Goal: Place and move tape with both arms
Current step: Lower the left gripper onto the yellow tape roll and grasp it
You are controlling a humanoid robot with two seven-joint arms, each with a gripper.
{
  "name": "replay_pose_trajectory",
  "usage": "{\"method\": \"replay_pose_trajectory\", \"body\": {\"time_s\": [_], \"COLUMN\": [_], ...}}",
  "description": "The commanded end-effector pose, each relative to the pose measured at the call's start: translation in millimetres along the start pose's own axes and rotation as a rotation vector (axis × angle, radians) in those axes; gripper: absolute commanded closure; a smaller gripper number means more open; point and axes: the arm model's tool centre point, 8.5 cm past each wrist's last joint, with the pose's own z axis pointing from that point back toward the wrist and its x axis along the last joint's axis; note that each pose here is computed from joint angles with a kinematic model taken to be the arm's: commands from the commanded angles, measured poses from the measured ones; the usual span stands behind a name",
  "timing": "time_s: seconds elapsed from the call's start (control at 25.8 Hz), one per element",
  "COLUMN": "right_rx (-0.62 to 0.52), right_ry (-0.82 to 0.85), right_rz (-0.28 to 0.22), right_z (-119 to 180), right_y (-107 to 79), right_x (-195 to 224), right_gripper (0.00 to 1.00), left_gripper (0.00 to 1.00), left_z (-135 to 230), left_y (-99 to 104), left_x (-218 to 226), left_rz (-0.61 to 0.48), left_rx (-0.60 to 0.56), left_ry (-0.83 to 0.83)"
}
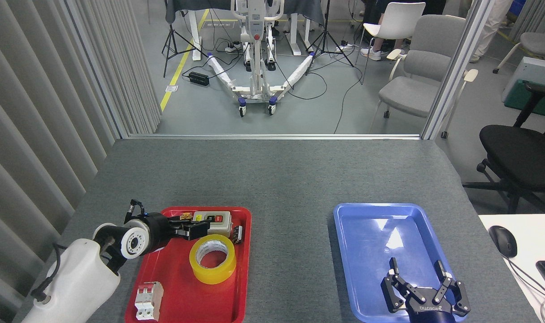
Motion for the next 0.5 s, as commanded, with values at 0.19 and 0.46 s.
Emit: {"method": "replay_pose_trajectory", "body": {"time_s": [0.19,0.46], "right_rx": [-0.023,-0.014], "right_ry": [0.006,-0.001], "right_rz": [-0.001,0.001], "right_z": [-3,-1], "right_y": [-11.8,-9.6], "right_x": [-1,0], "right_gripper": [0.0,0.0], "left_gripper": [0.18,0.17], "left_z": [-7,-14], "left_y": [-10,-41], "left_x": [-5,-9], "left_rz": [-0.024,-0.016], "left_rx": [-0.034,-0.088], "left_ry": [0.043,0.067]}}
